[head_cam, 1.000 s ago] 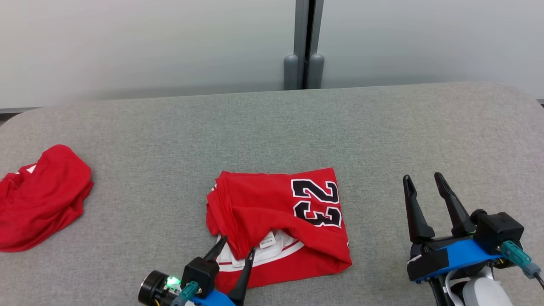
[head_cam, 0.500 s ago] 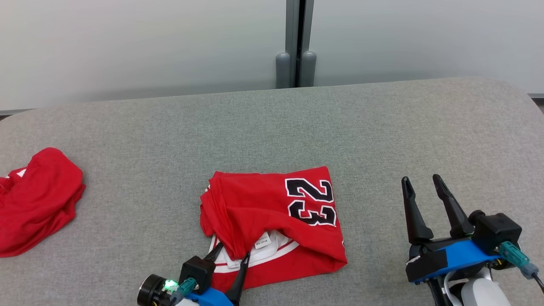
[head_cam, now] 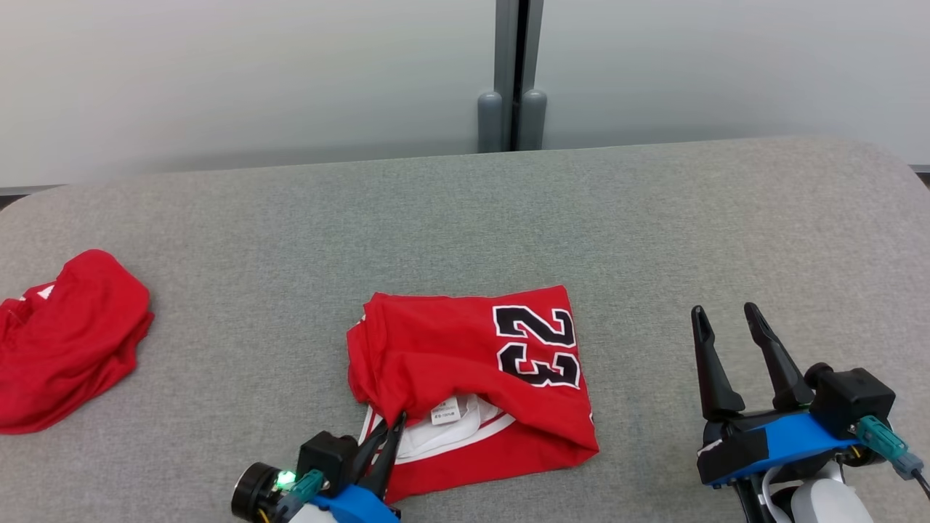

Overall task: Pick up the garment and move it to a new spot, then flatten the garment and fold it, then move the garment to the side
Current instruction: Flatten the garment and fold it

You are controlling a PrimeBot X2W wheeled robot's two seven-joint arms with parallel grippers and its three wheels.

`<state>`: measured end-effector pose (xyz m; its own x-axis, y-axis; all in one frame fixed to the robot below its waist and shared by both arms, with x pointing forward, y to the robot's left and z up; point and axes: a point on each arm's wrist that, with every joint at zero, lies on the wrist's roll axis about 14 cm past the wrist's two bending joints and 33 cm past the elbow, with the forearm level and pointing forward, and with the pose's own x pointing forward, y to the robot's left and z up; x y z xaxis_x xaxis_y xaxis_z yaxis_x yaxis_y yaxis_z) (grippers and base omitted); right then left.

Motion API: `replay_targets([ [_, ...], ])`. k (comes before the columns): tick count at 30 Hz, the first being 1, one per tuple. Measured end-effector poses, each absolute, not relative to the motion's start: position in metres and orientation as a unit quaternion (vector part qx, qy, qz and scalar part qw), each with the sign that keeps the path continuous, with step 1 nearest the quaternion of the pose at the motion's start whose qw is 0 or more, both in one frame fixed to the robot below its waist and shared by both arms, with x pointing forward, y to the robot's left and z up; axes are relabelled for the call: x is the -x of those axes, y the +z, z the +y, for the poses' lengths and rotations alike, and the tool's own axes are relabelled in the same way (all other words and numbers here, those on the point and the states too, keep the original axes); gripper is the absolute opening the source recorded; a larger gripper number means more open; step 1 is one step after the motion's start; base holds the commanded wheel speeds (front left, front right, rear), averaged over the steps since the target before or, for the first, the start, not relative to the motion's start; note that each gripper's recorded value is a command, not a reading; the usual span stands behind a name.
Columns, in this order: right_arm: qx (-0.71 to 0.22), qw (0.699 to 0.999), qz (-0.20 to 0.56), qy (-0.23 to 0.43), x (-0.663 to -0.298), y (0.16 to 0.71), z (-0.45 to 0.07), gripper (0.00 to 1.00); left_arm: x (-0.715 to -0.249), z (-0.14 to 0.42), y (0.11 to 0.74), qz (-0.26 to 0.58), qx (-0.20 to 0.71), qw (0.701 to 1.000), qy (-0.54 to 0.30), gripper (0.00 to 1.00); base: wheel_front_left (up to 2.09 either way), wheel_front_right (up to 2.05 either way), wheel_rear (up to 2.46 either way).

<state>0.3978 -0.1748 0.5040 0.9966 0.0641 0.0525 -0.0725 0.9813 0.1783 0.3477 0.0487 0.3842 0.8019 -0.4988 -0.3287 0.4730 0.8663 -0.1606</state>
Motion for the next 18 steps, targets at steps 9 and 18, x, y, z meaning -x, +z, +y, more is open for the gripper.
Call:
replay_targets([
  [9,-0.095,0.995,-0.009,0.04,-0.4,0.494,-0.169,1.0,-0.34,0.066,0.395,0.168,0.041,0.956,-0.236,0.0,0.0,0.0,0.0],
  [18,-0.095,0.995,0.003,0.034,-0.398,0.485,-0.172,1.0,-0.329,0.075,0.4,0.179,0.055,0.958,-0.217,0.0,0.0,0.0,0.0],
])
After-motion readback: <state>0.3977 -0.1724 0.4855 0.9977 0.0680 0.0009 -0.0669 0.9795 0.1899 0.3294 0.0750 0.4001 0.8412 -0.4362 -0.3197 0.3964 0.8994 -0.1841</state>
